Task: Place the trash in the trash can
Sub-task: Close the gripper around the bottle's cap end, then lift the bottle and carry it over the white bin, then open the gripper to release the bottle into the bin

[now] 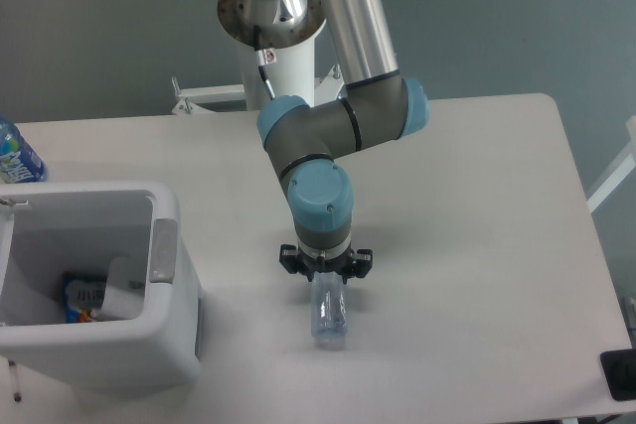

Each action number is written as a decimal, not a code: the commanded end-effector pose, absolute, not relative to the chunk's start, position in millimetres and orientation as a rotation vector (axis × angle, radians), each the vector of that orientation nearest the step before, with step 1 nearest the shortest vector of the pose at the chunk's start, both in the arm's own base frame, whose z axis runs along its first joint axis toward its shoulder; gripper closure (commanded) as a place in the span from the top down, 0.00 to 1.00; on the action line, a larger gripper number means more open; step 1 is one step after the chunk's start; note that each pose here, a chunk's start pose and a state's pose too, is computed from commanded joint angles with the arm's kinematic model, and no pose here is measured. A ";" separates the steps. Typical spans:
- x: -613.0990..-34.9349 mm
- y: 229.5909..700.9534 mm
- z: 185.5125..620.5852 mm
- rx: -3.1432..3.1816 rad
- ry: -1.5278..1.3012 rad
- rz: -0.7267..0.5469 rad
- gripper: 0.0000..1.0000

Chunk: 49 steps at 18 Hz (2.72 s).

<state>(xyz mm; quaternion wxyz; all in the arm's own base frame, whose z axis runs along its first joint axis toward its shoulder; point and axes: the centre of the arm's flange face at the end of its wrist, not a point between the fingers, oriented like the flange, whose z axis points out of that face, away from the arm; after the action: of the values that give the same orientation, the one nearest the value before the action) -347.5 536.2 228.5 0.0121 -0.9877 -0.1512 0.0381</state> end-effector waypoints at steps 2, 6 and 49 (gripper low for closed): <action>-359.7 529.2 248.6 -3.041 -0.488 0.144 0.59; -363.1 530.5 297.6 -2.904 -0.484 0.171 0.55; -132.4 637.0 517.0 -2.307 -0.202 -0.064 1.00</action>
<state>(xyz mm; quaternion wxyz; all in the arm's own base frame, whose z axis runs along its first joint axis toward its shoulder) -132.4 637.0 517.0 0.4009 -0.9123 -0.0800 -0.0254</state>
